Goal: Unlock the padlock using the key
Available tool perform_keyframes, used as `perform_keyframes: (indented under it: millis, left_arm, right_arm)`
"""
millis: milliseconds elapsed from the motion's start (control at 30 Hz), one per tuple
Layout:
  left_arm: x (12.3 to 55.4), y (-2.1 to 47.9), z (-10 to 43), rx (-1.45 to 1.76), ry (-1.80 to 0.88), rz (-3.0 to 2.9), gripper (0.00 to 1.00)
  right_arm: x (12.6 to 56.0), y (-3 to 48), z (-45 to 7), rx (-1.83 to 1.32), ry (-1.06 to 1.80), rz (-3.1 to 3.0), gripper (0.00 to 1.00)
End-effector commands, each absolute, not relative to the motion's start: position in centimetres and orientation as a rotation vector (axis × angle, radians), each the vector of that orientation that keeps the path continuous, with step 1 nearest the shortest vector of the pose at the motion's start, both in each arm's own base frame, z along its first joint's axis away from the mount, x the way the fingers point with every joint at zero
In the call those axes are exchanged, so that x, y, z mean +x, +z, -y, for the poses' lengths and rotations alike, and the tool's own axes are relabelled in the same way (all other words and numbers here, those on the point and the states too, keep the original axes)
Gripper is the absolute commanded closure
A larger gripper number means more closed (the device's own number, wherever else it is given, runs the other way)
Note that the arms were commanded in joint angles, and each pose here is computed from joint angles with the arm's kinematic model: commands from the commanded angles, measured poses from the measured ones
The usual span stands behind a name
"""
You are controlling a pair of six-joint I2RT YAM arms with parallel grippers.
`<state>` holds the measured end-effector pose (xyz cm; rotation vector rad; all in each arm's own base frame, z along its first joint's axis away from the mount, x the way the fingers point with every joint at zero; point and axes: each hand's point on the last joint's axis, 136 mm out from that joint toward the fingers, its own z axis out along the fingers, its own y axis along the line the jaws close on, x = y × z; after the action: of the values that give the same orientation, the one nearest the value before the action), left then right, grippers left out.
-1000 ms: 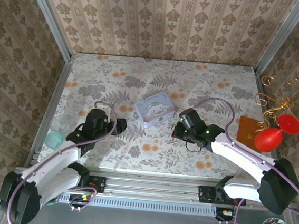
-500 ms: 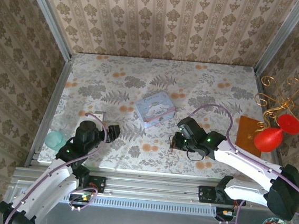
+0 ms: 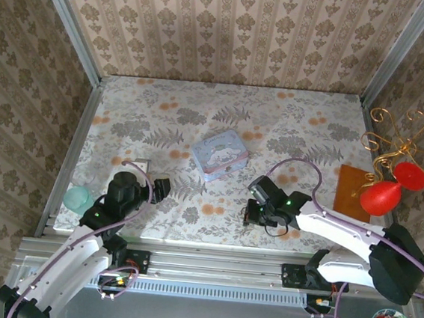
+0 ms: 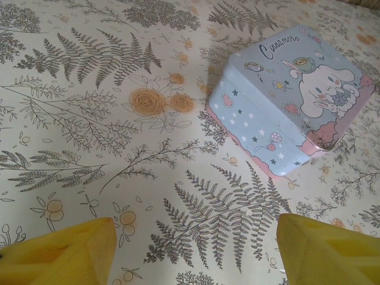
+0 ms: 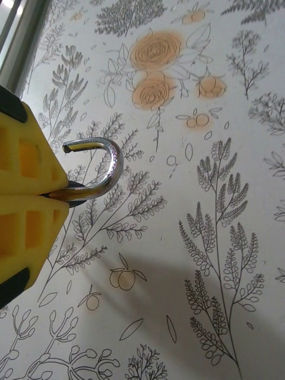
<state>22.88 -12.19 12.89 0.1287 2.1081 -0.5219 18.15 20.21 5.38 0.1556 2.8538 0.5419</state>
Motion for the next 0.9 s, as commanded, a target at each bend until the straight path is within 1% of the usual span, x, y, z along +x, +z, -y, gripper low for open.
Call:
perform_keyframes:
  millis: [0,233,300,433,600,733,800,833,867]
  left_arm:
    - [22.8,12.7,12.2,0.152,-0.516,-2.096,0.27]
    - [22.7,12.8,12.1,0.148,-0.519,-2.089,0.27]
    - [22.7,12.8,12.1,0.148,-0.520,-2.087,0.27]
    - [22.8,12.8,12.0,0.144,-0.516,-2.087,0.27]
    - [22.8,12.8,12.0,0.141,-0.512,-2.088,0.27]
    - [23.0,12.9,11.9,0.131,-0.507,-2.081,0.27]
    - [23.2,13.0,11.8,0.124,-0.502,-2.078,0.26]
    - [23.3,13.1,11.7,0.118,-0.493,-2.075,0.26]
    - [23.5,13.3,11.5,0.108,-0.481,-2.071,0.26]
  right_arm:
    - [17.9,4.7,-20.3,0.175,0.558,-2.875,1.00]
    - [18.2,3.0,-18.7,0.210,0.506,-2.896,1.00]
    - [18.3,3.1,-18.1,0.210,0.473,-2.895,0.94]
    - [18.6,3.7,-17.2,0.205,0.416,-2.881,0.79]
    - [18.8,5.1,-16.2,0.196,0.379,-2.856,0.68]
    - [19.3,6.7,-15.7,0.164,0.348,-2.817,0.57]
    - [19.8,7.7,-15.6,0.134,0.340,-2.789,0.42]
    - [20.1,8.4,-15.5,0.119,0.333,-2.769,0.32]
    - [20.5,9.0,-15.4,0.103,0.323,-2.748,0.01]
